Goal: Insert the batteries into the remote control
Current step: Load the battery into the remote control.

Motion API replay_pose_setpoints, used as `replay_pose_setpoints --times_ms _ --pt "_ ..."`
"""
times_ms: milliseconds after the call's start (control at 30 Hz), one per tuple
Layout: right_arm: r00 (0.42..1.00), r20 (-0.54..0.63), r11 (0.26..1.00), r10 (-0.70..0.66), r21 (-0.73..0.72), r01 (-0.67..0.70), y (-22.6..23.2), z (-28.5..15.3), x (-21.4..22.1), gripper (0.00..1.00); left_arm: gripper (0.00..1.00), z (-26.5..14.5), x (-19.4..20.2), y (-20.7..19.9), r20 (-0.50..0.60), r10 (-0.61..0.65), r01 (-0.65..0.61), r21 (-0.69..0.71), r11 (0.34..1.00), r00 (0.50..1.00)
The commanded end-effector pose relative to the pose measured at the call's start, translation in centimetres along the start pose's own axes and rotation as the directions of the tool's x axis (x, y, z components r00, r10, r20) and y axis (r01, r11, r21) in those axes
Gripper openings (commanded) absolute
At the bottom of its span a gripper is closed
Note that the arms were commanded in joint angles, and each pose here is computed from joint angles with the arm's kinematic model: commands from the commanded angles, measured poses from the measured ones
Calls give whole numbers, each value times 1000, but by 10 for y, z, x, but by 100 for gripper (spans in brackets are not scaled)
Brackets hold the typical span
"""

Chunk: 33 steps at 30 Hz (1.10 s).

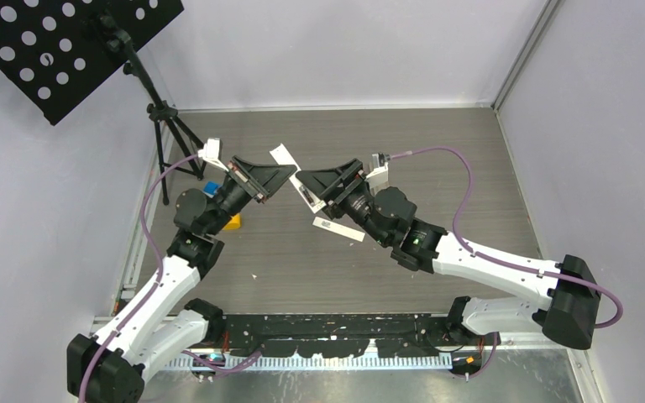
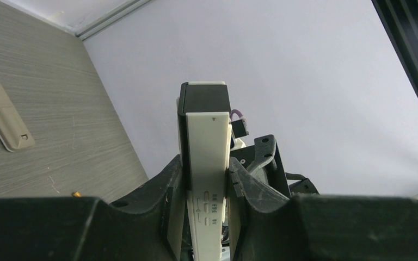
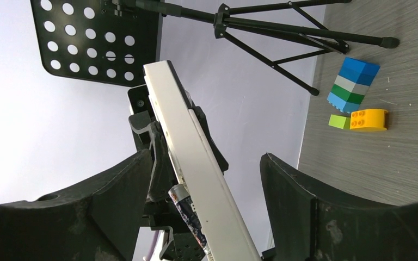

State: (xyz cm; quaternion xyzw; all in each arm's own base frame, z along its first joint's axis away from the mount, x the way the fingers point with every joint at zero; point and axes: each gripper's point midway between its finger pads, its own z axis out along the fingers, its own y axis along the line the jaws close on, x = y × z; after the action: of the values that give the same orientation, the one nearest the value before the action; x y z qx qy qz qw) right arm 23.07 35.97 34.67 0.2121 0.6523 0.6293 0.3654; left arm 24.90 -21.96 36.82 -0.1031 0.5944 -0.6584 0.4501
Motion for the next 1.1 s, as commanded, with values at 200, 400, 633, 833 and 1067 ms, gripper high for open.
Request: replay_pose_setpoints --times_ms 200,400,633,833,1067 --pt "1000 -5 996 20 -83 -20 24 -4 -3 61 0 3 -10 -21 32 53 -55 79 995 998" --pt "999 -32 996 3 -86 -5 21 -3 2 46 0 8 -15 -29 41 36 -40 89 995 998" --pt "997 -34 995 -63 -76 61 10 -6 3 36 0 12 -18 -29 45 -42 38 85 996 998" --pt "987 6 985 -160 -67 160 2 -10 -4 33 0 12 -16 -25 37 -102 99 73 992 994" --pt "962 22 951 -273 -146 274 1 -15 -2 31 0 16 -13 -15 25 -191 189 65 980 981"
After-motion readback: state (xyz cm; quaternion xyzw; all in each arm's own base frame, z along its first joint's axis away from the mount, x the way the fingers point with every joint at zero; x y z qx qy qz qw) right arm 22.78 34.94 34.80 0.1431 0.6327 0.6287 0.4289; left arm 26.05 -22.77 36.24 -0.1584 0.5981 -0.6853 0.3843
